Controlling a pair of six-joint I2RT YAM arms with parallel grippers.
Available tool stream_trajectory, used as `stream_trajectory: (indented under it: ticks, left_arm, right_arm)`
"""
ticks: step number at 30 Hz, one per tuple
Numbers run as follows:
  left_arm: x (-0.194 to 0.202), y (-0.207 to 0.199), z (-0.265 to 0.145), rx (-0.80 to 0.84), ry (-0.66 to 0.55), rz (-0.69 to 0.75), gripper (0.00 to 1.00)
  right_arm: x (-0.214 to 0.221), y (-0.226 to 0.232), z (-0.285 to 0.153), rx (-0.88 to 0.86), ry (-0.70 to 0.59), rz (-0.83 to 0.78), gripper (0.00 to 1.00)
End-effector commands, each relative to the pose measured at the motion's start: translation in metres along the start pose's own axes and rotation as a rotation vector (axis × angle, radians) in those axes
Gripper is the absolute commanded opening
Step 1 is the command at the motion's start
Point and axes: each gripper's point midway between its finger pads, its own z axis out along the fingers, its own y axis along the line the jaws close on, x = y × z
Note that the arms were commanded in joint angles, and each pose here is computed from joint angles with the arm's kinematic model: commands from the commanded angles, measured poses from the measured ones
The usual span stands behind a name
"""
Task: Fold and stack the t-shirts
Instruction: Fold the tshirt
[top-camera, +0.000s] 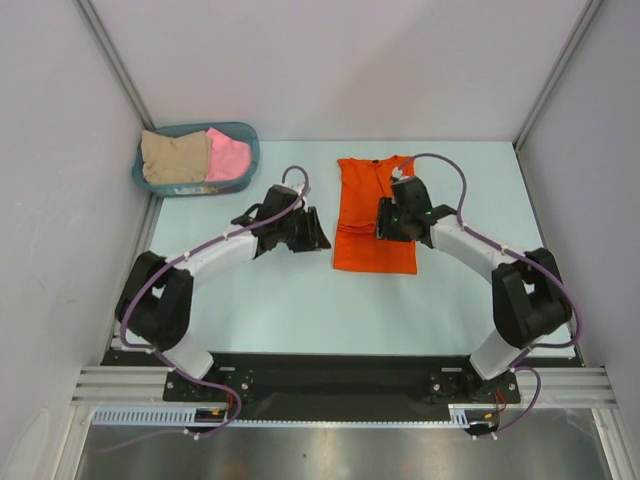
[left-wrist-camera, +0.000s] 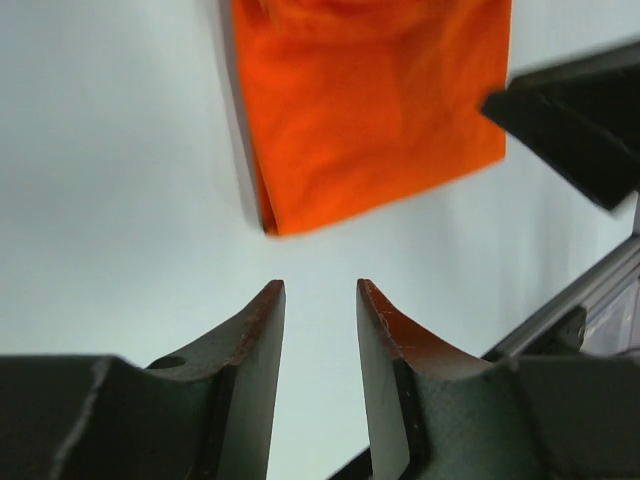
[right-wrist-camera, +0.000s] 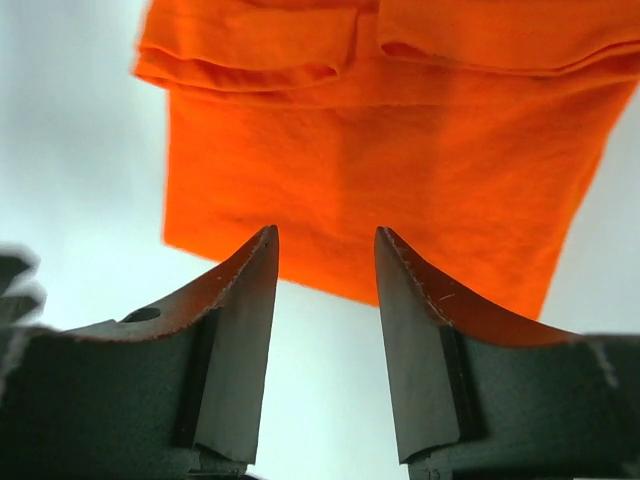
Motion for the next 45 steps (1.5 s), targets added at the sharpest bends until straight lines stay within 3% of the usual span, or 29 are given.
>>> stream_trajectory:
  ticks: [1, 5, 14, 20, 25, 29, 31, 35, 39, 45]
  left_arm:
    - [0.018, -0.014, -0.018, 0.041, -0.032, 0.041, 0.40]
    - [0.049, -0.004, -0.036, 0.022, -0.028, 0.048, 0.41]
    - [0.066, 0.004, -0.051, 0.026, -0.034, 0.047, 0.41]
    - [0.062, 0.000, -0.046, 0.039, -0.026, 0.050, 0.41]
    - [0.058, -0.005, -0.038, 0.054, -0.013, 0.061, 0.42]
    - [0.028, -0.029, -0.029, 0.092, -0.045, 0.074, 0.44]
    - [0.017, -0.036, -0.016, 0.104, -0.047, 0.072, 0.45]
    - [-0.022, -0.068, 0.014, 0.185, -0.071, 0.085, 0.45]
    - [-0.037, -0.082, 0.053, 0.269, -0.020, 0.060, 0.43]
    - [-0.059, -0.070, 0.101, 0.274, -0.034, 0.043, 0.41]
  right_arm:
    - [0.013, -0.007, 0.026, 0.096, 0.019, -0.017, 0.49]
    - [0.026, 0.001, 0.049, 0.105, 0.044, -0.035, 0.50]
    - [0.007, 0.001, 0.076, 0.172, 0.016, -0.082, 0.50]
    - [-0.021, -0.007, 0.100, 0.202, -0.004, -0.090, 0.50]
    - [-0.080, -0.015, 0.119, 0.229, -0.093, -0.132, 0.50]
    - [-0.123, -0.024, 0.106, 0.242, -0.130, -0.129, 0.50]
    - [-0.120, -0.029, 0.096, 0.232, -0.118, -0.117, 0.50]
    - [-0.112, -0.039, 0.063, 0.115, -0.106, -0.017, 0.51]
    - [-0.103, -0.060, 0.044, -0.089, -0.136, 0.101, 0.48]
    - [-0.079, -0.065, 0.048, -0.394, -0.076, 0.216, 0.22]
